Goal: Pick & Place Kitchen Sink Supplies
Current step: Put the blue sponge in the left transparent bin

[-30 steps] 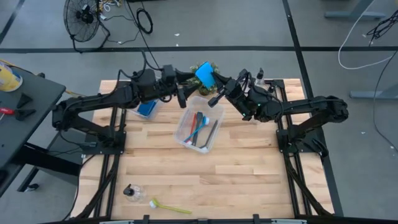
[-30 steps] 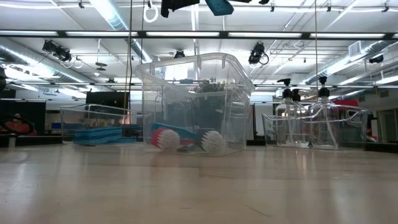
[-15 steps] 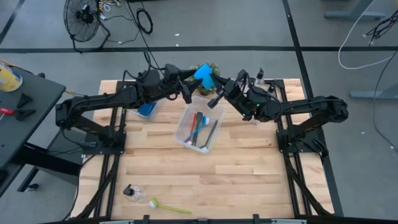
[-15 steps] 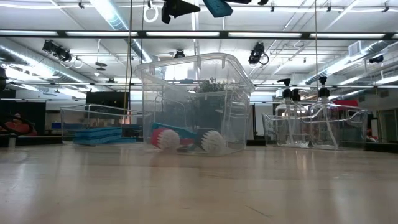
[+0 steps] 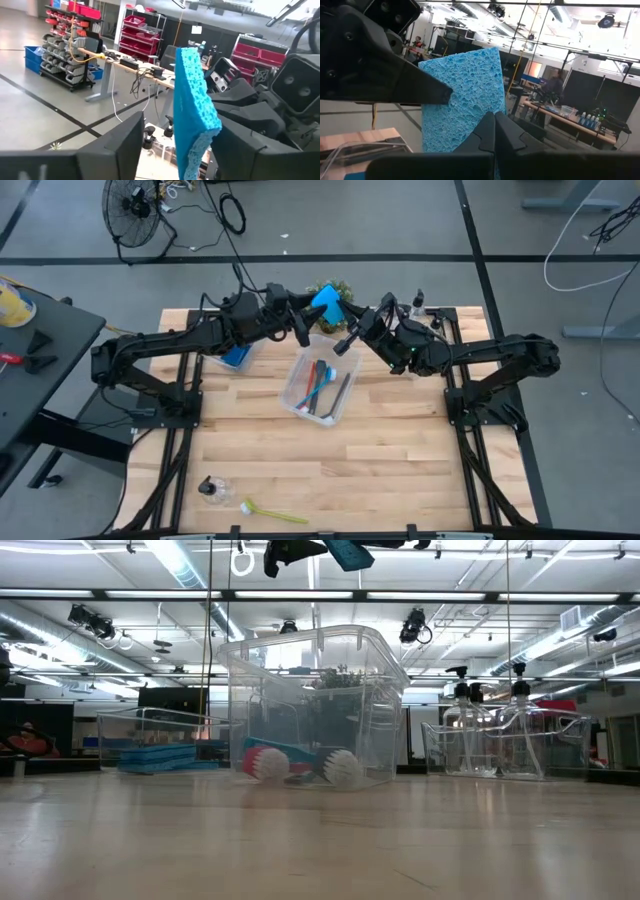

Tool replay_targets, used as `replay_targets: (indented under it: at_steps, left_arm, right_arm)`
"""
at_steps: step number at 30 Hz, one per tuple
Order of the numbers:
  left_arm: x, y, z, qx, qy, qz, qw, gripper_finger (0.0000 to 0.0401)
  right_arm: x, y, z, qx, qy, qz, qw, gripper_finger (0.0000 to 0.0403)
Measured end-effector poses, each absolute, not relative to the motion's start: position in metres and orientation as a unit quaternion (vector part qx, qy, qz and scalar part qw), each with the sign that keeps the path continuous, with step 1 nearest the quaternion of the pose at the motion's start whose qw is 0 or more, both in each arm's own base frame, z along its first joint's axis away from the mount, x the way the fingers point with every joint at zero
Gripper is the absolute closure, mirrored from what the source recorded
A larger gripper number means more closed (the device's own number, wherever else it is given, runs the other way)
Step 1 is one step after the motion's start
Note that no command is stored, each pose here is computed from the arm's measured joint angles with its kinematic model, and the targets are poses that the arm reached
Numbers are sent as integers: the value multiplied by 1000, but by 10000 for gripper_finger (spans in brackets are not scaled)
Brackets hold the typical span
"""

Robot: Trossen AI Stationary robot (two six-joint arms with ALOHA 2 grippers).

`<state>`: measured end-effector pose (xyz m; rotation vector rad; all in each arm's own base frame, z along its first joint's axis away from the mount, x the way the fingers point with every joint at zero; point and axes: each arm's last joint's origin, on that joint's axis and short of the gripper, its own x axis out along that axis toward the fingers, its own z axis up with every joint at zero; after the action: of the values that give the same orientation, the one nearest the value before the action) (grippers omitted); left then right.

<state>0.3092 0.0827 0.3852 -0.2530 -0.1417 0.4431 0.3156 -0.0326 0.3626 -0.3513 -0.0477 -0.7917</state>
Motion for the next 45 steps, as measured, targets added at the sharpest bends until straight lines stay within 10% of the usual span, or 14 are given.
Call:
replay_targets:
  at_steps: [27, 45]
  left_arm:
    - [309, 82, 386, -122, -69, 205, 969, 362]
    - [309, 82, 386, -121, -68, 206, 969, 377]
  right_arm:
    - [316, -33, 362, -171, -22, -383, 907, 401]
    - [315, -31, 368, -177, -52, -362, 914, 330]
